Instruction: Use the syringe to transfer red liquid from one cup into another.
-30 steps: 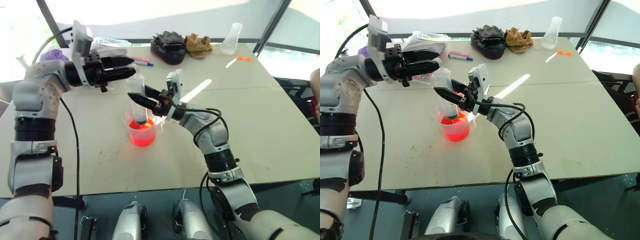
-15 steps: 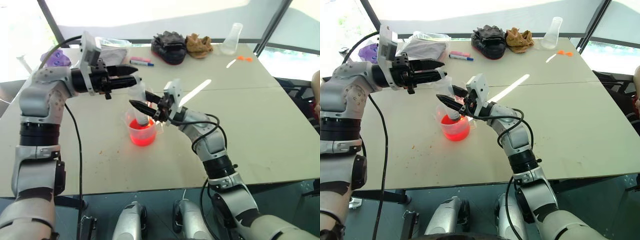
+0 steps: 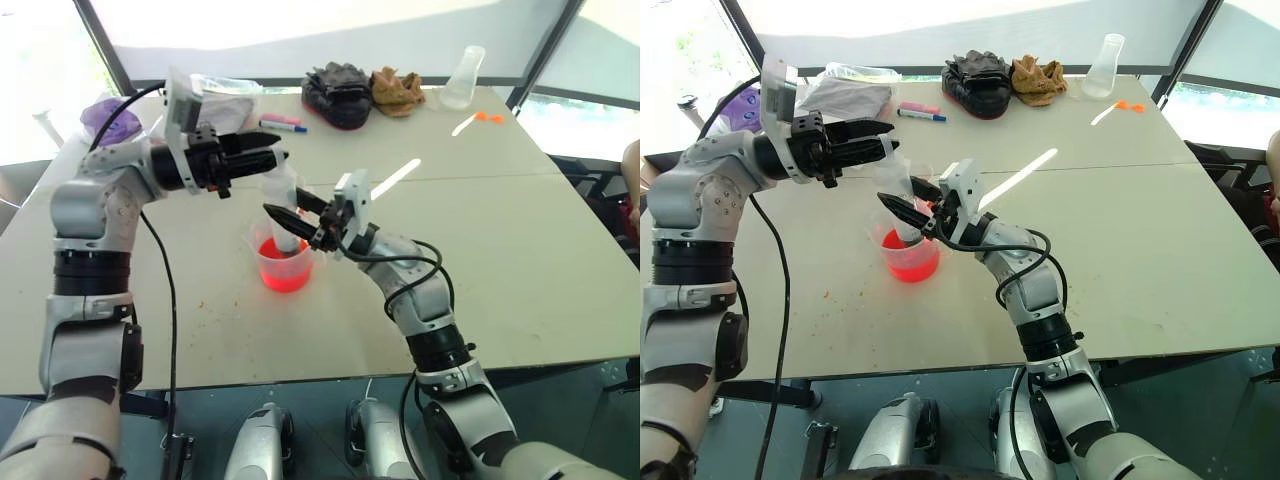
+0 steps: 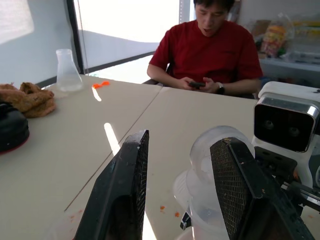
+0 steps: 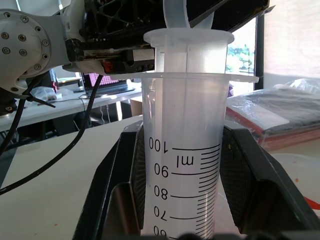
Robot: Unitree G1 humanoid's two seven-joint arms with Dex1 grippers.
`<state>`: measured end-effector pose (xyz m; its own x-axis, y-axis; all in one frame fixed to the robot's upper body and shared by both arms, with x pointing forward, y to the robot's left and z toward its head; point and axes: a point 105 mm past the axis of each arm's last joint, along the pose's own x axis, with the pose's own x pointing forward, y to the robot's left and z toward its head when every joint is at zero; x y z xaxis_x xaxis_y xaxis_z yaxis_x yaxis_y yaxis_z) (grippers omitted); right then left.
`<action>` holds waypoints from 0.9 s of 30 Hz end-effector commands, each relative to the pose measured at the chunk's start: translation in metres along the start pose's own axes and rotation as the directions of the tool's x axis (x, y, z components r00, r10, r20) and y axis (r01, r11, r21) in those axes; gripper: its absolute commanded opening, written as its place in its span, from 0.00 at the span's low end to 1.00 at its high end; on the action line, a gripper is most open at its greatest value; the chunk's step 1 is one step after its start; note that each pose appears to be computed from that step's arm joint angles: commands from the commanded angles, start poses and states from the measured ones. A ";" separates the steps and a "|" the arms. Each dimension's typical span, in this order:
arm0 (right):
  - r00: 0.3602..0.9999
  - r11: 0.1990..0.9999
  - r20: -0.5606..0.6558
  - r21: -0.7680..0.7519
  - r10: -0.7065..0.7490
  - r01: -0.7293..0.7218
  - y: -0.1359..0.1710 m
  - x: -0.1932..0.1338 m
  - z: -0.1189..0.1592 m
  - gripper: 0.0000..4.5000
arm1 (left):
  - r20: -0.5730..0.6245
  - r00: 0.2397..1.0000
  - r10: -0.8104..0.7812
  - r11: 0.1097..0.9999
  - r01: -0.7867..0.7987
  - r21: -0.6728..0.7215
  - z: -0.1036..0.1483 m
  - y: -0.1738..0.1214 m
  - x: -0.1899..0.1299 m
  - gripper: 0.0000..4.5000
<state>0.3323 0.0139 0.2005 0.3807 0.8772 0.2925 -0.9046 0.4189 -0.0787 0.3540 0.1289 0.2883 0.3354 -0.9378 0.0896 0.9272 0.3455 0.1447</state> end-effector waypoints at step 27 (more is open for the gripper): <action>0.991 1.000 0.135 -0.031 0.003 0.002 -0.012 0.019 0.062 0.33 | -0.145 0.977 0.159 0.987 -0.152 0.061 0.016 -0.013 -0.090 0.43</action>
<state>0.3423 0.0163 0.2439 0.3721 0.8593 0.3509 -0.9042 0.4210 -0.0720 0.3194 0.2037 0.2774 0.4912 -0.8686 -0.0644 0.8662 0.4793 0.1414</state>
